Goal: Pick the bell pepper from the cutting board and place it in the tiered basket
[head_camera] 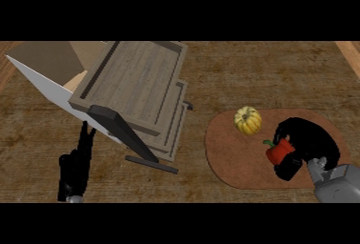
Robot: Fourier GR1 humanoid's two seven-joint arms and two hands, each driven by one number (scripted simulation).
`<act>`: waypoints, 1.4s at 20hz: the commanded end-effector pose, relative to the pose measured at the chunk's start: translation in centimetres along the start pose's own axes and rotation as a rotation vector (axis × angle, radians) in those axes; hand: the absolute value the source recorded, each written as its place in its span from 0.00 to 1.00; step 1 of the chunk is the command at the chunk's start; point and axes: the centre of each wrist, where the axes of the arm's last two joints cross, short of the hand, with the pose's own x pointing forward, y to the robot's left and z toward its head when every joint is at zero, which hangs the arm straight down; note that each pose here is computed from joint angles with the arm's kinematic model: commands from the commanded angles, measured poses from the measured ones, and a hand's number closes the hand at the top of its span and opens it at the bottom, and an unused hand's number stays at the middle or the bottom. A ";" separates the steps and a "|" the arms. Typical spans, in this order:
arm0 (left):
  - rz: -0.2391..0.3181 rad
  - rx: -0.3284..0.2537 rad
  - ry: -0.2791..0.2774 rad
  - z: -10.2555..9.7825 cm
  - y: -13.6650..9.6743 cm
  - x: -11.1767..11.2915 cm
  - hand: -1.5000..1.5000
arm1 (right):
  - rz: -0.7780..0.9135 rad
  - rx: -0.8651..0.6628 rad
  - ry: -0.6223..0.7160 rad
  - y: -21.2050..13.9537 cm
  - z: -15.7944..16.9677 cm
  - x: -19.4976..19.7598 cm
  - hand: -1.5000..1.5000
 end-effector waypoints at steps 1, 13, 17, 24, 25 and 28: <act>0.001 -0.002 0.073 0.6 0.4 -1.6 0.50 | 0.113 -0.029 -0.181 -1.1 6.1 3.9 1.00; 0.005 0.002 0.078 0.9 0.3 -1.8 0.50 | -0.256 -0.215 -0.383 -5.4 19.0 2.7 1.00; 0.002 0.015 0.074 1.5 0.3 -1.9 0.50 | -0.434 -0.317 -0.451 -7.5 20.6 1.8 1.00; -0.002 0.021 0.089 1.8 0.7 -2.2 0.50 | -0.408 -0.604 -0.552 -12.2 22.8 2.3 1.00; -0.004 0.015 0.079 0.9 1.6 -1.3 0.50 | -0.395 -0.618 -0.554 -12.7 22.9 2.2 1.00; 0.000 0.032 0.079 1.2 1.4 -1.3 0.50 | -0.395 -0.631 -0.569 -14.1 23.5 2.7 1.00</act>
